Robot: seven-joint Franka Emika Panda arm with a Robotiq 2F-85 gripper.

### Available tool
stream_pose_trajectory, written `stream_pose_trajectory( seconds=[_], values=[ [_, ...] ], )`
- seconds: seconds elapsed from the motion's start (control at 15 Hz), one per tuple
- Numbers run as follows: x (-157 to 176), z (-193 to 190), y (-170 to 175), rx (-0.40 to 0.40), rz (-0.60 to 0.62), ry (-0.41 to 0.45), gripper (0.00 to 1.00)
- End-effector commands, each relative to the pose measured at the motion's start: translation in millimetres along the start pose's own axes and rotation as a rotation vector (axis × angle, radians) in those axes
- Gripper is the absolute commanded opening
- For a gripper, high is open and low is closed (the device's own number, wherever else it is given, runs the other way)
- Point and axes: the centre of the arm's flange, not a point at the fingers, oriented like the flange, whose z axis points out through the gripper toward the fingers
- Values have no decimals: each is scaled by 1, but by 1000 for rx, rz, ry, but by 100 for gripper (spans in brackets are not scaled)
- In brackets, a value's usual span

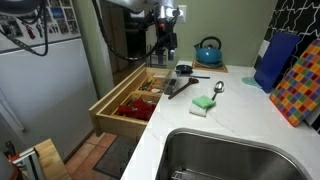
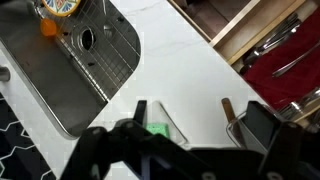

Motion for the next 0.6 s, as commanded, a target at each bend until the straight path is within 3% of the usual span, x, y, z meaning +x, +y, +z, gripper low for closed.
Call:
stream_pose_trajectory(
  seconds=[0.0,0.13,0.4,0.53],
  values=[
    [1,1,0,-1,1,-2,100],
    [2,4,2,-2,6,-7,100],
    [-40,21,-41,161,-59,-123,100],
    [-53,35,-61,254,-67,-129,100]
  ],
)
